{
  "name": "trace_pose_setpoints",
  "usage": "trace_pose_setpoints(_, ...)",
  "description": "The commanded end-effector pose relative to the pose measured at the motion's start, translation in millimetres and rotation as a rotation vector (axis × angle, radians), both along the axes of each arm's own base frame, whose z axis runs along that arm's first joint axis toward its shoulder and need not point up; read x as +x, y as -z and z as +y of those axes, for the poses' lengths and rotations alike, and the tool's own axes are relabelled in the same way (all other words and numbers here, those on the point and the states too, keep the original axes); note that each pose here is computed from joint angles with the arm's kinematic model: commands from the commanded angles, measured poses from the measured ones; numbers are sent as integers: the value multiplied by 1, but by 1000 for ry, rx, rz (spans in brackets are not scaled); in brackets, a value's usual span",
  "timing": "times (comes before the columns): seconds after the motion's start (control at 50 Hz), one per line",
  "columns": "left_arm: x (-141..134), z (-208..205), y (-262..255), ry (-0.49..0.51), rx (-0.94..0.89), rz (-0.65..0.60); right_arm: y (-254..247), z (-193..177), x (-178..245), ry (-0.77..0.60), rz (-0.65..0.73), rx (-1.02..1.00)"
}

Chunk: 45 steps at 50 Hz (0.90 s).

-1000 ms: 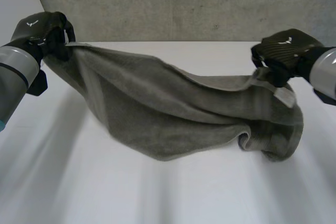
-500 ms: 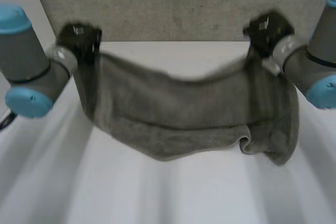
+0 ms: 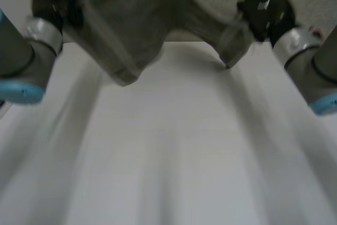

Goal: Fold the towel.

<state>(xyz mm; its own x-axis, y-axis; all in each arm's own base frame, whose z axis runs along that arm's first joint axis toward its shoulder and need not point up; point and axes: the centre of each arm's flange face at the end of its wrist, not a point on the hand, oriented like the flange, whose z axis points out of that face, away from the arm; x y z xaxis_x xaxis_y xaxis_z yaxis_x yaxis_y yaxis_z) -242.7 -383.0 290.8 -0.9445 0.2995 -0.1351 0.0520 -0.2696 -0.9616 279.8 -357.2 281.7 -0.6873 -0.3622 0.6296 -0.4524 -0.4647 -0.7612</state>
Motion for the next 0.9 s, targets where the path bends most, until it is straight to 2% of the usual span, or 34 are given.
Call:
trace_pose_setpoints(0.02, 6, 22, 75, 21, 194, -127, 63, 23, -4, -58, 80, 239)
trace_pose_setpoints(0.12, 19, 41, 116, 33, 280, -298, 107, 26, -26, -14, 115, 379)
trace_pose_setpoints(0.22, 21, 52, 129, 54, 302, -369, 118, 27, -34, 17, 113, 421)
trace_pose_setpoints(0.52, 17, 59, 133, 67, 318, -372, 131, 35, -49, 165, 148, 520)
trace_pose_setpoints(0.76, 20, 56, 131, 56, 316, -368, 144, 54, -54, 157, 163, 584)
trace_pose_setpoints(0.9, 22, 55, 131, 51, 316, -366, 146, 56, -55, 171, 81, 612)
